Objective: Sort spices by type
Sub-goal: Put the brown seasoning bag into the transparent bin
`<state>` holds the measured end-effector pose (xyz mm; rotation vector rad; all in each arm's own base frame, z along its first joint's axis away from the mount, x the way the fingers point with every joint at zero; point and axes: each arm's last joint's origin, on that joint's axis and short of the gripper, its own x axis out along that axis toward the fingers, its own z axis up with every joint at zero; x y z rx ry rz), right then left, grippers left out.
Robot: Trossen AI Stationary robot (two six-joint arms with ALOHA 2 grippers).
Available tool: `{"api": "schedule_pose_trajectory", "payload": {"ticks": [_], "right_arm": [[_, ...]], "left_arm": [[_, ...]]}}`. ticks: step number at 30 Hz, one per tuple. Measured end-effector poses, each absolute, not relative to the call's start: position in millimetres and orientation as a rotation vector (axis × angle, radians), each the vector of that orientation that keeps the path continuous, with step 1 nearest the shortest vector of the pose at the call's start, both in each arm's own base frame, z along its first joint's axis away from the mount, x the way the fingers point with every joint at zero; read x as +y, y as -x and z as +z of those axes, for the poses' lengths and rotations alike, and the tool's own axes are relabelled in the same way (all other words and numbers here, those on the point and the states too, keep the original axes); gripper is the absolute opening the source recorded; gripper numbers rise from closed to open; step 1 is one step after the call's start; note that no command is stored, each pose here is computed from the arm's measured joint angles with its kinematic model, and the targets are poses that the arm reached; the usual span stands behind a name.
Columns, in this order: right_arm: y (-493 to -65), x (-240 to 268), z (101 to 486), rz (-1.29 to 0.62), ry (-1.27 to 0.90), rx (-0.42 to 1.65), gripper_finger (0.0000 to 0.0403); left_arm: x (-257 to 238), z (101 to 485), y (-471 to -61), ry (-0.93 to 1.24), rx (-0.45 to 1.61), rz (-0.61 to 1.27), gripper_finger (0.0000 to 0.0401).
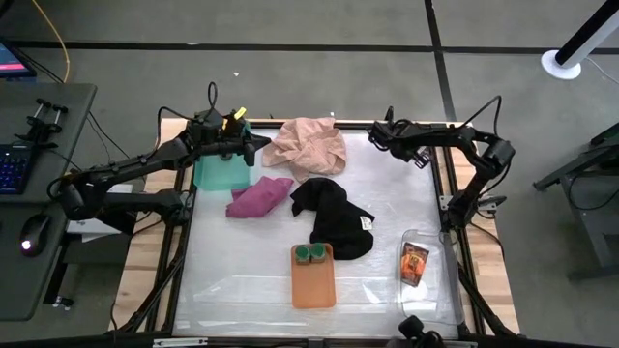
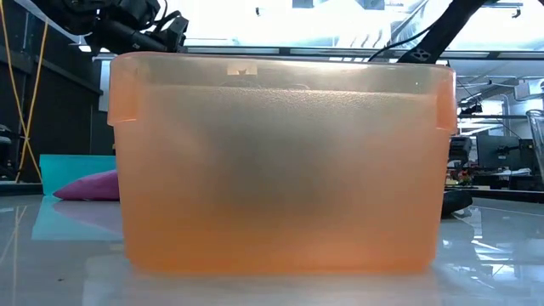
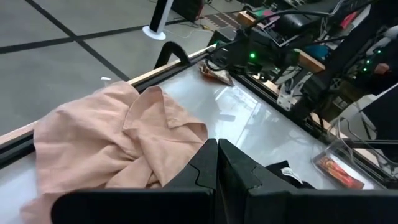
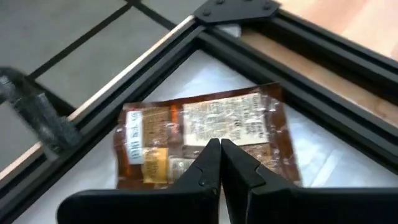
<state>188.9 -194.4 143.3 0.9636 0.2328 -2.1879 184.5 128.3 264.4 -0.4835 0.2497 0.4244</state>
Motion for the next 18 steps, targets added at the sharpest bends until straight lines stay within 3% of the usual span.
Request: {"api": "schedule_pose_trajectory", "payload": {"ticks": [5, 18], "right_arm": [[-187.0, -207.2, 144.7, -2.118, -0.865, 0.342, 0.0000], [-185.9, -230.8, 140.6, -2.017, -0.975, 0.300, 0.0000]], "left_arm": [[128.4, 264.3, -184.4, 0.450, 0.257, 0.424, 0.0000], [128.5, 264.1, -184.3, 0.430, 0.263, 0.427, 0.0000]]}}
